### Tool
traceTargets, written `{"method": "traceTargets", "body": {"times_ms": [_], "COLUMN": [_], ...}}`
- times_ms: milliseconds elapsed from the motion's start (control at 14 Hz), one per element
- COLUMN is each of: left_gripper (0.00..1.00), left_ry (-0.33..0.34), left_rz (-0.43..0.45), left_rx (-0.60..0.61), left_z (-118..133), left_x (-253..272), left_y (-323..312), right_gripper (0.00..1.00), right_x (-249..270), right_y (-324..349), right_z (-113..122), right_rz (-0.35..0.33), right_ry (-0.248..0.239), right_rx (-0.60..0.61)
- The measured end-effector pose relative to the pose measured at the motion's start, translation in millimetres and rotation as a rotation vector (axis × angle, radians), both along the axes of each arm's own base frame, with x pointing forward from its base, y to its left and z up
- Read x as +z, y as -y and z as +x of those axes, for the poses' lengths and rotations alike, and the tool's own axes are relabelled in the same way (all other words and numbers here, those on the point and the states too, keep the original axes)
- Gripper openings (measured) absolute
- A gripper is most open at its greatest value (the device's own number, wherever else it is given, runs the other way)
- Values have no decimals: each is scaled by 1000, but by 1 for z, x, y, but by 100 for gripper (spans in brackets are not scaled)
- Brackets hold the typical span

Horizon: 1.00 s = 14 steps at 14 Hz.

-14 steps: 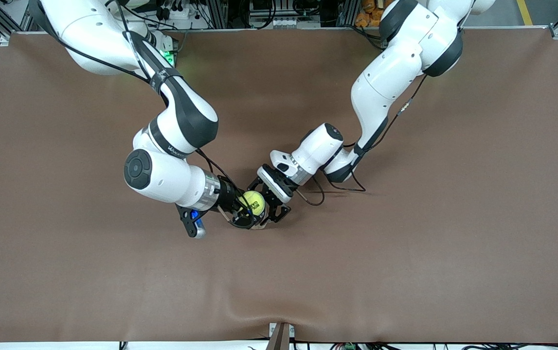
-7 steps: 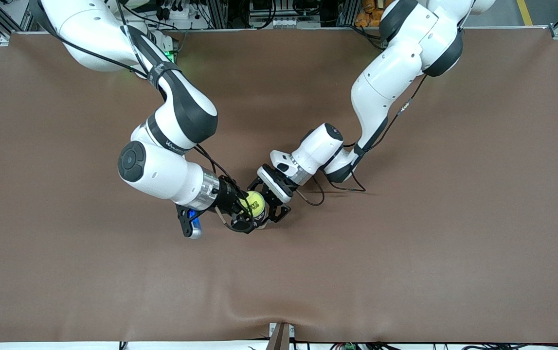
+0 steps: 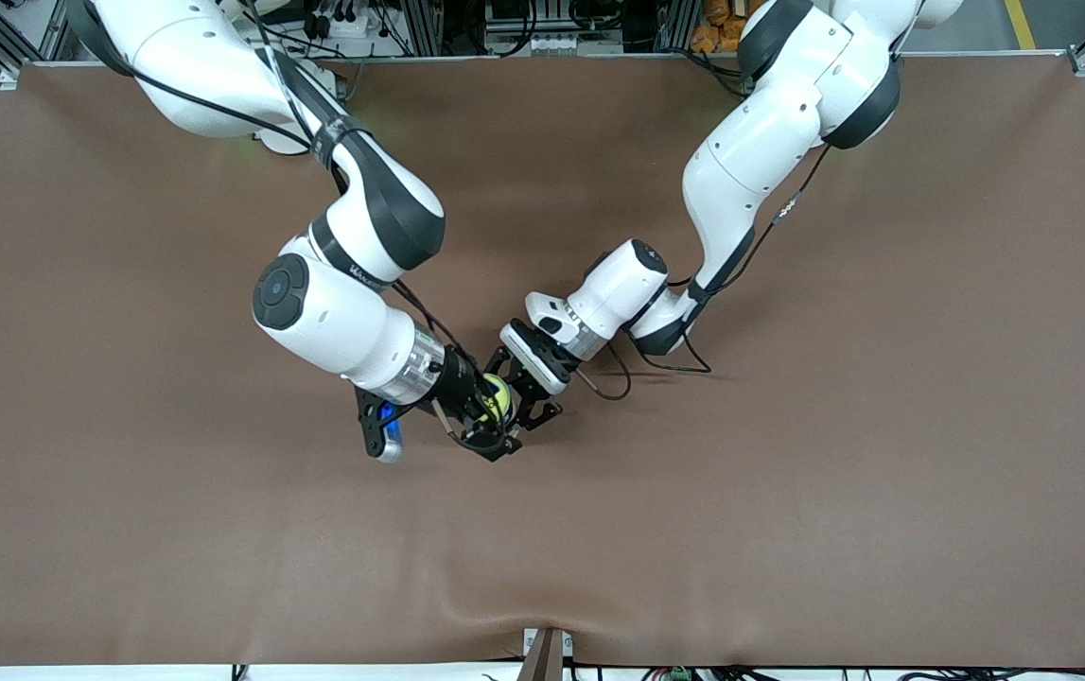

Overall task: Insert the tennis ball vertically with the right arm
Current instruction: 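Push the second ball down into the tube with the right gripper, then open the right gripper and withdraw it from the tube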

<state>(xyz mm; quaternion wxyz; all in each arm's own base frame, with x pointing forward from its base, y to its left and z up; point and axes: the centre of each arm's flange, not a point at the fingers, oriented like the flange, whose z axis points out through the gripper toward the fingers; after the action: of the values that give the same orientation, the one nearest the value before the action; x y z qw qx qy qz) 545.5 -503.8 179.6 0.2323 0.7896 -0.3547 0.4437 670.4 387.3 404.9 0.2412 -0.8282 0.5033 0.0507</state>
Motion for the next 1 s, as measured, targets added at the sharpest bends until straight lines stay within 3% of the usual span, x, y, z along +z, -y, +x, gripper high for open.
{"method": "traceTargets", "body": {"times_ms": [143, 356, 499, 713, 926, 998], "left_gripper": [63, 56, 57, 66, 88, 88], "left_ry": [0, 0, 0, -1, -5, -7], "left_rz": [0, 0, 0, 0, 4, 6], "left_rx": [-1, -3, -3, -4, -6, -7], "left_z": [-1, -1, -2, -2, -4, -4], "left_x": [0, 0, 0, 0, -2, -4], "left_y": [0, 2, 2, 2, 2, 2], "right_gripper": [100, 100, 100, 100, 100, 100], "right_x": [-11, -20, -21, -13, -4, 1], "right_y": [3, 2, 2, 12, 55, 73], "right_z": [1, -3, -3, 4, 23, 27], "right_rz": [-34, -48, -50, -61, -143, -173], "right_ry": [8, -1, -1, 32, 82, 80], "right_rx": [17, 30, 35, 31, 114, 173]}}
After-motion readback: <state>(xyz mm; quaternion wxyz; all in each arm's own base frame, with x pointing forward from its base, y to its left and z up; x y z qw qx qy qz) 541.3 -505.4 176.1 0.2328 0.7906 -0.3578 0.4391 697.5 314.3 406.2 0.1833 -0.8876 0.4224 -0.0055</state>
